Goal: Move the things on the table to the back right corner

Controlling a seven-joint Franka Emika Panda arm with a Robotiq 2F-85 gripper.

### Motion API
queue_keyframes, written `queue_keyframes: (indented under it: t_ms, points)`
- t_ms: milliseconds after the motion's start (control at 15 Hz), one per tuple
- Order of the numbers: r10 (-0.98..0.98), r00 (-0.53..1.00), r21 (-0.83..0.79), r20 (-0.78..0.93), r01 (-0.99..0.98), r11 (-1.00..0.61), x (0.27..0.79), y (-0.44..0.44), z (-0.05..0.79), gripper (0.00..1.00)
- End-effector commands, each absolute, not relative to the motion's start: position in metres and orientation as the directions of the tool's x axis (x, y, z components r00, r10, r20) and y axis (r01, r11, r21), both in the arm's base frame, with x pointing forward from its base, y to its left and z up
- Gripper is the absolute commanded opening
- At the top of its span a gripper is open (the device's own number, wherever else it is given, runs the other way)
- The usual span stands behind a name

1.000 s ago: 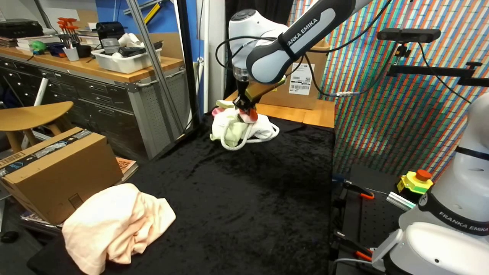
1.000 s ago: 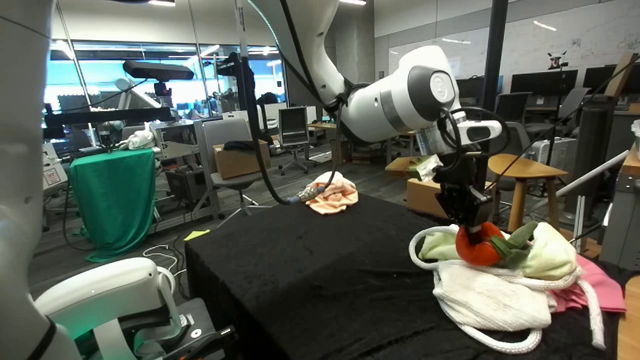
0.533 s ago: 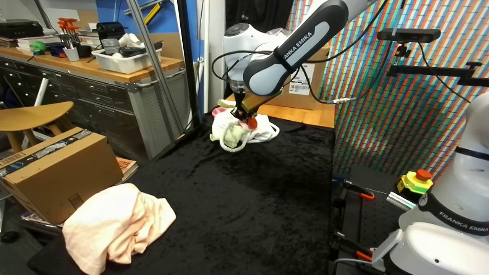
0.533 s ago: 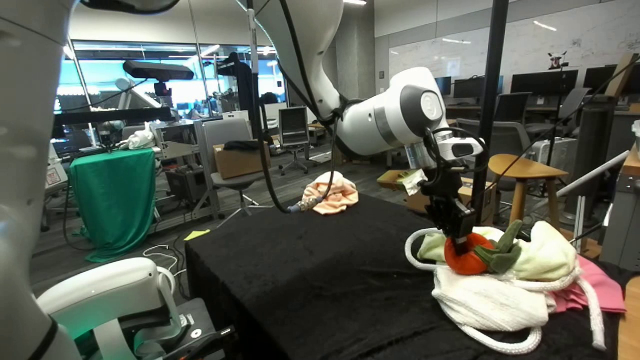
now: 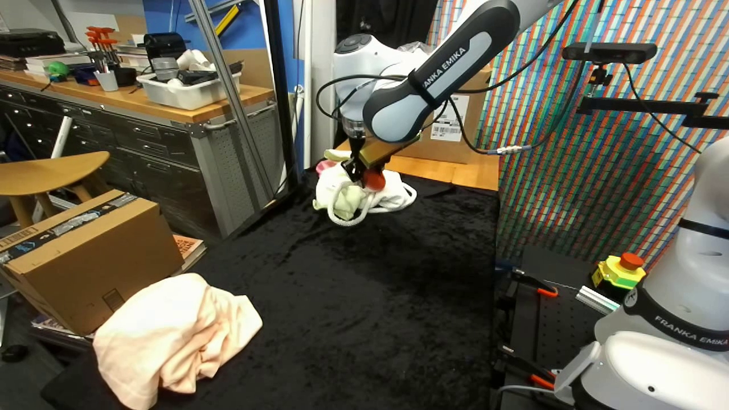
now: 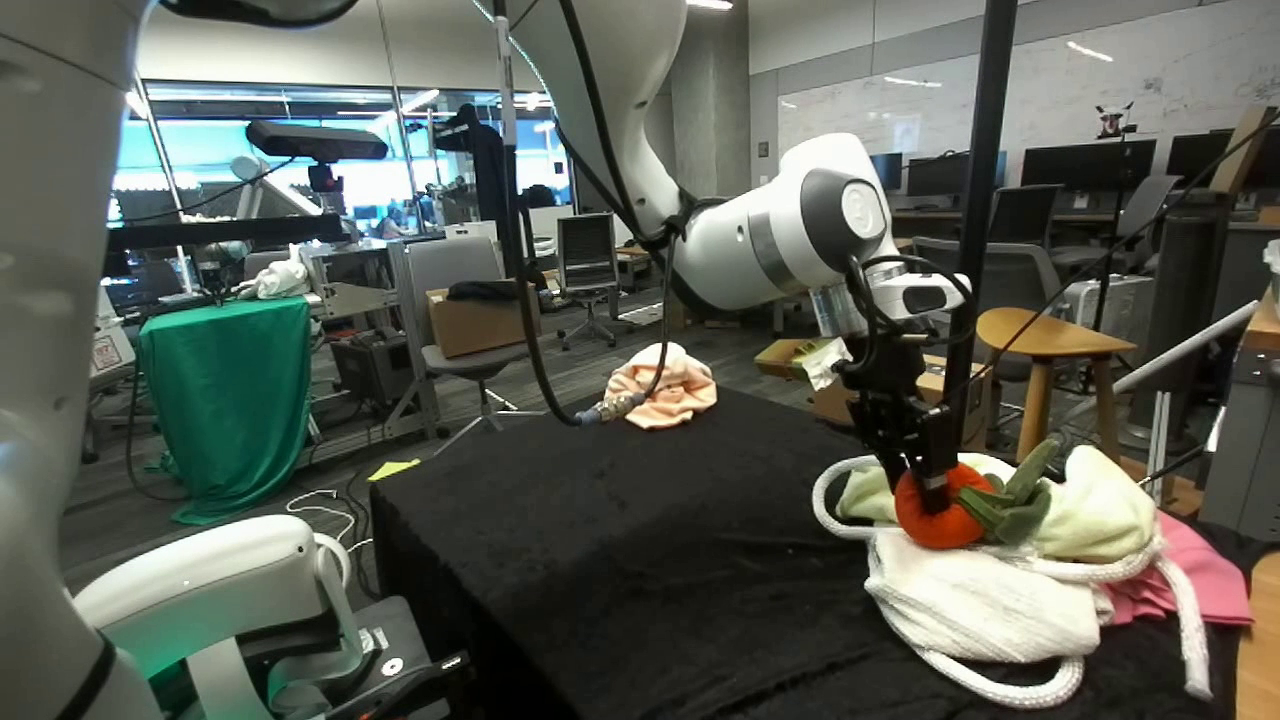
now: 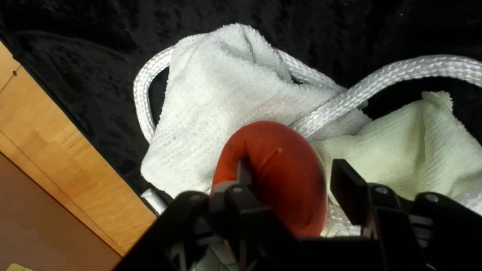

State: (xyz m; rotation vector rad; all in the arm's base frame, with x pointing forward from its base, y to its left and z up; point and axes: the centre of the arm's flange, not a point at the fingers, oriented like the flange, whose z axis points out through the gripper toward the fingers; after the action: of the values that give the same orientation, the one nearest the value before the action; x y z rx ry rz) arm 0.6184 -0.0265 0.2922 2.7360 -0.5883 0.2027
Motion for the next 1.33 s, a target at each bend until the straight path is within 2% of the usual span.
queue_keyframes:
  t_ms: [0, 67, 133, 867, 1267]
  points:
    - [-0.366, 0.894, 0.297, 0.259, -0.434, -0.85, 0.608, -0.021, 0.313, 0.89]
    - [-0.358, 0.893, 0.299, 0.273, -0.432, -0.851, 0.607, -0.019, 0.319, 0.98]
    - [-0.35, 0.891, 0.302, 0.289, -0.431, -0.85, 0.605, -0.015, 0.324, 1.0]
    - [-0.239, 0.888, 0.323, 0.393, -0.377, -0.868, 0.589, 0.028, 0.37, 1.0]
    - [-0.04, 0.94, 0.336, 0.338, -0.16, -0.928, 0.586, 0.117, 0.388, 1.0]
